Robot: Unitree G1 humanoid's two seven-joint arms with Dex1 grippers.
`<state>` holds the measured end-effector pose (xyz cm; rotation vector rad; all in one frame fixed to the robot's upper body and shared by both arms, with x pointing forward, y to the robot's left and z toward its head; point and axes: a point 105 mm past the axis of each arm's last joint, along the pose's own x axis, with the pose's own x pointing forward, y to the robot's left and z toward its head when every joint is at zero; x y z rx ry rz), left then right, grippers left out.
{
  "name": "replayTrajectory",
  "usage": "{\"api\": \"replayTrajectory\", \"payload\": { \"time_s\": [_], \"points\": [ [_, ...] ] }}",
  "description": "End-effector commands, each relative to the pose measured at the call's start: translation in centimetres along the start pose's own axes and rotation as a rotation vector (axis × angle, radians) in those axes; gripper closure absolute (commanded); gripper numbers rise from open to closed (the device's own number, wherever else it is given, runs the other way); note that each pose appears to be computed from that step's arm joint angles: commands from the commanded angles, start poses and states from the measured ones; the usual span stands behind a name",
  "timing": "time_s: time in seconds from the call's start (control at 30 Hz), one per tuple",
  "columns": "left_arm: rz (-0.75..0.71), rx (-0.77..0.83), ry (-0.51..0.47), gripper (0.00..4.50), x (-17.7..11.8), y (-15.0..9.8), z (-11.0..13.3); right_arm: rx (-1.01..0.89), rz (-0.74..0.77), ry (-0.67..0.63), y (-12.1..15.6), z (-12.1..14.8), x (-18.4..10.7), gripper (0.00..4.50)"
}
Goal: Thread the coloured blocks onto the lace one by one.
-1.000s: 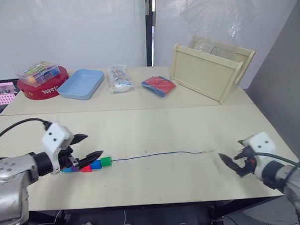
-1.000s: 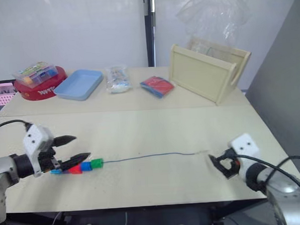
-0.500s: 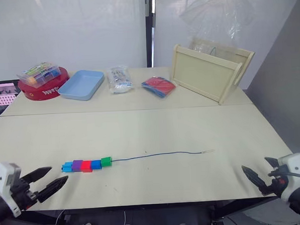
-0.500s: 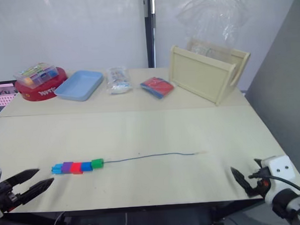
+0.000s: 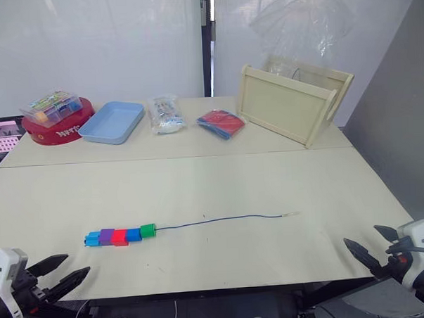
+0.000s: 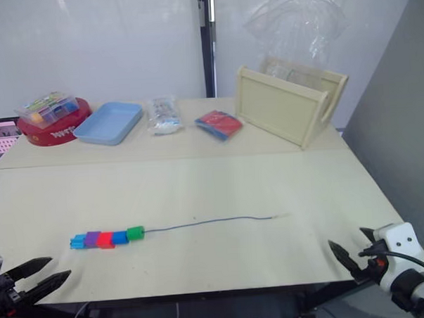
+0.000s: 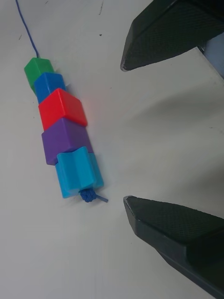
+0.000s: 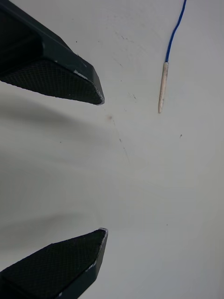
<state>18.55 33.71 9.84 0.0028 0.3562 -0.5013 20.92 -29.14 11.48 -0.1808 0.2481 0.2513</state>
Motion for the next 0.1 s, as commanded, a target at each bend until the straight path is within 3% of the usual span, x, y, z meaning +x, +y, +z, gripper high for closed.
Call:
{"api": "replayTrajectory", "payload": {
  "time_s": [0.03, 0.1],
  "points": [
    [0.001, 0.038, -0.027, 0.0, 0.19, -0.12, 1.0, -0.011, 0.006, -0.034, 0.06, 0.86, -0.12, 0.03],
    [0.005, 0.059, -0.02, 0.0, 0.24, -0.07, 1.06, -0.006, 0.009, -0.035, 0.21, 0.81, -0.02, 0.03]
  ]
}}
